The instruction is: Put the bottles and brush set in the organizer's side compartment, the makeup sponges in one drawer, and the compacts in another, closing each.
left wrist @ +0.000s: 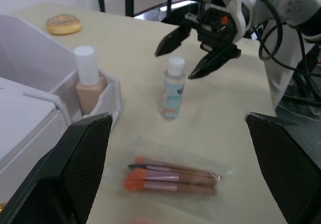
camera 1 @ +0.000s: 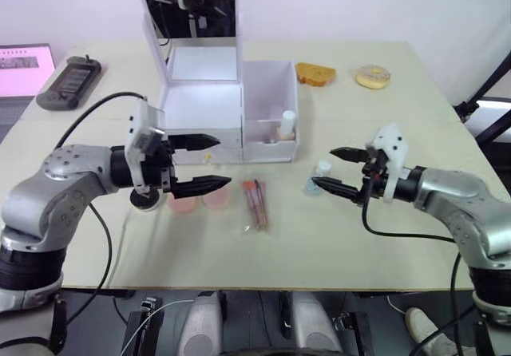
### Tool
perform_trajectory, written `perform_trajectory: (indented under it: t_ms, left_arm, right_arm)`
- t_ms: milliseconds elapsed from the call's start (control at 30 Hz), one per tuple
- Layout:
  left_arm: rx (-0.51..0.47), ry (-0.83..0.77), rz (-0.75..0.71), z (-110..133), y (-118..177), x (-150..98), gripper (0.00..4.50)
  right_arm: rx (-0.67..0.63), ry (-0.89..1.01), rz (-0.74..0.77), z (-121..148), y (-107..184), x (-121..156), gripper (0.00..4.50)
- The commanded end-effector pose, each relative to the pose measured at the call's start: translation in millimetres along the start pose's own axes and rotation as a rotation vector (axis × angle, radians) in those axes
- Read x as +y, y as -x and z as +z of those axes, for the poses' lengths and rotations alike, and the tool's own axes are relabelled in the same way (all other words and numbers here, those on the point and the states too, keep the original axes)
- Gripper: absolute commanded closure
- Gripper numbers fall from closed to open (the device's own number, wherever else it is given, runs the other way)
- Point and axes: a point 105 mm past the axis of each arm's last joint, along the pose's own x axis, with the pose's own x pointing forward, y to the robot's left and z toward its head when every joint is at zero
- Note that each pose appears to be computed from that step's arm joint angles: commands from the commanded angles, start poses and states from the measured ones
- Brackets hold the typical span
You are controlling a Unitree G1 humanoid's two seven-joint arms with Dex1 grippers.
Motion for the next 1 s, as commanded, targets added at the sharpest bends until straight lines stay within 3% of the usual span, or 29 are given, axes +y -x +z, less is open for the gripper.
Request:
perform_trajectory:
  t_ms: [33, 100, 500, 600, 700, 733, 1000]
  left_arm:
    - [-0.022, -0.046, 0.009, 11, 2, -3, 0.00]
    - [-0.026, -0.046, 0.015, 12, 1, -3, 0.00]
    - [-0.033, -0.086, 0.041, 16, -1, 4, 0.00]
    - [-0.028, -0.092, 0.039, 16, -2, 4, 0.00]
    - [-0.015, -0.112, 0.051, 15, -2, 6, 0.00]
    - [-0.023, -0.113, 0.052, 17, -3, 6, 0.00]
    - [-0.034, -0.111, 0.075, 18, 2, 11, 0.00]
  right_arm:
    - [-0.031, 0.037, 0.004, 9, 0, 0, 0.60]
    - [-0.033, 0.036, 0.013, 7, -2, 1, 1.34]
    - [-0.044, 0.013, 0.031, 4, -3, 3, 1.34]
    - [-0.055, 0.013, 0.040, 7, -4, 4, 2.17]
    - [-0.054, 0.013, 0.044, 5, -5, 5, 3.62]
    - [-0.055, 0.013, 0.047, 6, -5, 5, 3.85]
    - [-0.086, 0.039, 0.076, 20, -2, 7, 3.85]
